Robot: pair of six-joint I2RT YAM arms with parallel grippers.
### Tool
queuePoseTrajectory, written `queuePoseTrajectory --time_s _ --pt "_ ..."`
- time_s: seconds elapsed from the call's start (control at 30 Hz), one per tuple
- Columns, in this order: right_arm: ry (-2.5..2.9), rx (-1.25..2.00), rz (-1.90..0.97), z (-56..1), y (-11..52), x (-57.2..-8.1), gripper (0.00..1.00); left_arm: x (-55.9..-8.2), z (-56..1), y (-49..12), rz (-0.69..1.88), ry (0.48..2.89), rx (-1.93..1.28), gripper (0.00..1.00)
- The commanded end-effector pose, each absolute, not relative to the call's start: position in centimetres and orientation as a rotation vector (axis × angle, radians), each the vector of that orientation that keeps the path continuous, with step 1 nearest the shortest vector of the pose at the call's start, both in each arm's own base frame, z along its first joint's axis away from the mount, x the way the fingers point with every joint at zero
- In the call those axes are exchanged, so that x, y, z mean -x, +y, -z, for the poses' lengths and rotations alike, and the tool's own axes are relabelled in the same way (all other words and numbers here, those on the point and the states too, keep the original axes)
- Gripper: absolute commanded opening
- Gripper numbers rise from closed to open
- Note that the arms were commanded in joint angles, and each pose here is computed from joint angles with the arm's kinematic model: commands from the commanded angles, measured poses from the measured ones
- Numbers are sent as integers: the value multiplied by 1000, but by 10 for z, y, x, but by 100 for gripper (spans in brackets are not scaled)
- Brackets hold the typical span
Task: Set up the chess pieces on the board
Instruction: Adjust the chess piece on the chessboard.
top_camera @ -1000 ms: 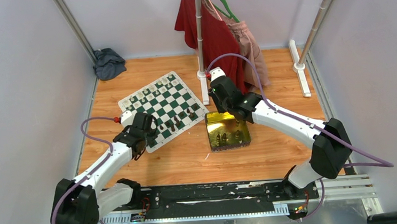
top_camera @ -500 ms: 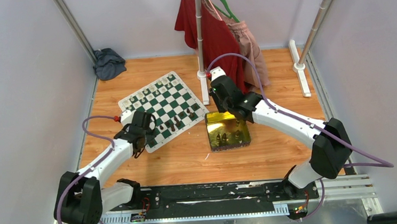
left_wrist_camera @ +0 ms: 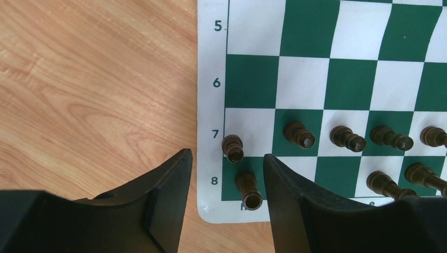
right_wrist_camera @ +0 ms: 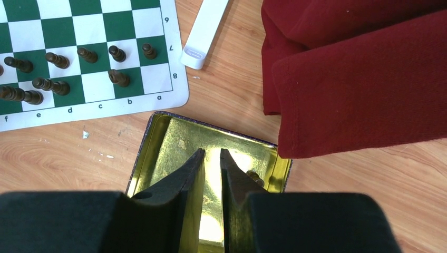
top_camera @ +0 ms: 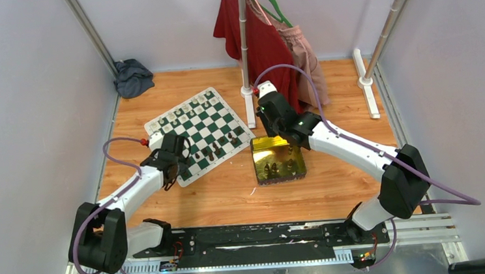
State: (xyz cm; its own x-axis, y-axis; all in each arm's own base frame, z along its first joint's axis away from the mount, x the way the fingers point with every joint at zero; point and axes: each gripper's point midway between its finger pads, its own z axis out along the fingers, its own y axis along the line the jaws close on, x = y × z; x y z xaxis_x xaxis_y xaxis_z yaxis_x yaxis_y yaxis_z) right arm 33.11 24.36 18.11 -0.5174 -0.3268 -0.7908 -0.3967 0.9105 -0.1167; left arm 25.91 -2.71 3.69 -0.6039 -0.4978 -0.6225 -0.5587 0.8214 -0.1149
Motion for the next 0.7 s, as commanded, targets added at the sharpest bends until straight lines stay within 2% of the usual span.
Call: queuePoseTrajectory --time_s 0.0,0.23,0.67 --pt "2149 486 -87 -182 237 -334 21 -271 -47 -26 -120 2314 744 57" --pt "2152 478 -88 -181 237 -335 20 -274 -47 -25 -137 2324 727 56" --pt "2159 466 -89 -179 238 -335 18 -275 -43 -22 -154 2337 717 47"
